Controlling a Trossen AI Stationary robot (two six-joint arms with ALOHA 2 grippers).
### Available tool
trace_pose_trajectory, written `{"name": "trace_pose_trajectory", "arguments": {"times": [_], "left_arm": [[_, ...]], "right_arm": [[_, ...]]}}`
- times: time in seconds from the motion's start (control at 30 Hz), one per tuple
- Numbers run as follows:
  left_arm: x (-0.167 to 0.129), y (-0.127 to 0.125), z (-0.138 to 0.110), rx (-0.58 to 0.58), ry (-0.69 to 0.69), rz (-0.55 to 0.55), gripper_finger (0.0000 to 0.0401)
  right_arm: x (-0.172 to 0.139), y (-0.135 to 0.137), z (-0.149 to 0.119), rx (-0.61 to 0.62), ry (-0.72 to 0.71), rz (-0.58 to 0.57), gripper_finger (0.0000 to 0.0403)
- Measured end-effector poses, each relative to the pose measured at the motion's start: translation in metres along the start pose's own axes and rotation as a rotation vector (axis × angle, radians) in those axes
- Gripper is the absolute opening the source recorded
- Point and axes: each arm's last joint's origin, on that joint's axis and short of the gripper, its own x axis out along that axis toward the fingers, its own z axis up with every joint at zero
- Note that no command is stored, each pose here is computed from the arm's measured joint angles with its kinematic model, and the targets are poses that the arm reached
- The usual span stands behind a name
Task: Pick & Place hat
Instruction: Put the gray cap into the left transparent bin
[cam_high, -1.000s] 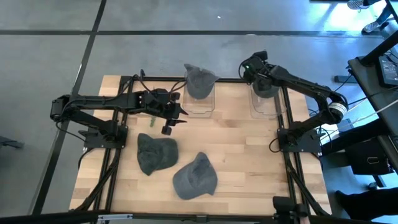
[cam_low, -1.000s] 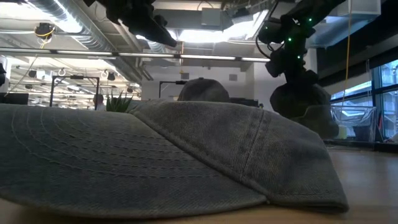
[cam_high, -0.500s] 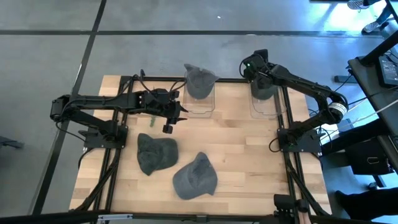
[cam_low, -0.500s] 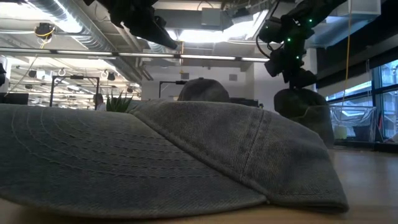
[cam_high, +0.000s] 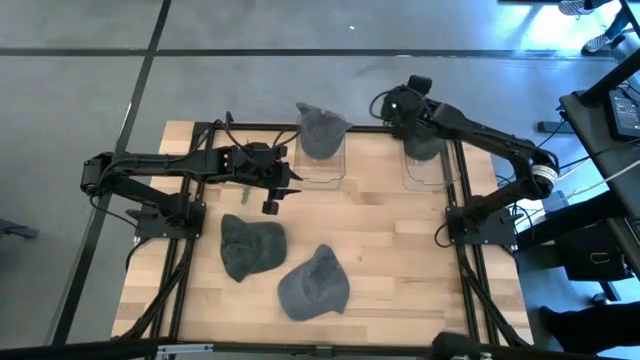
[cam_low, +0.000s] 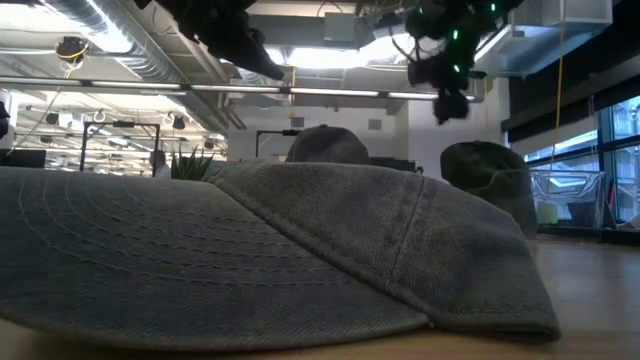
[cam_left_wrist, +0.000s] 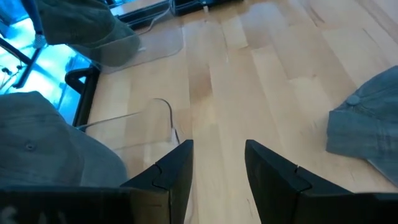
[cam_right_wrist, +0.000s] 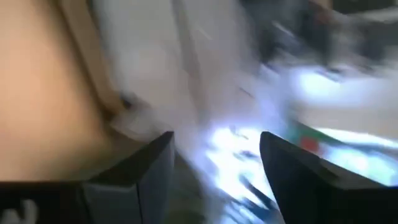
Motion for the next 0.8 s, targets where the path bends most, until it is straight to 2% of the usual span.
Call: {"name": "trace_pose_trajectory", "arguments": {"times": [0.17, 0.23, 0.3, 0.57, 0.8], "left_arm": [[0.0, -0.001, 0.0, -0.023, -0.006, -0.019, 0.0141], [0.0, -0.002, 0.001, -0.039, -0.009, -0.021, 0.0141], [0.0, -0.003, 0.001, -0.05, -0.01, -0.024, 0.0141], [0.0, -0.003, 0.0, -0.102, -0.002, -0.028, 0.0141], [0.0, -0.009, 0.003, -0.141, -0.02, -0.096, 0.0141]], "right_arm": [[-0.04, 0.018, 0.026, 0.237, -0.341, 0.529, 0.0236], [-0.053, 0.028, 0.032, 0.254, -0.423, 0.713, 0.0236], [-0.062, 0.042, 0.035, 0.243, -0.463, 0.838, 0.0236], [-0.09, 0.11, 0.032, 0.192, -0.407, 1.008, 0.0236], [-0.111, 0.168, 0.026, 0.253, -0.471, 1.034, 0.0236]]}}
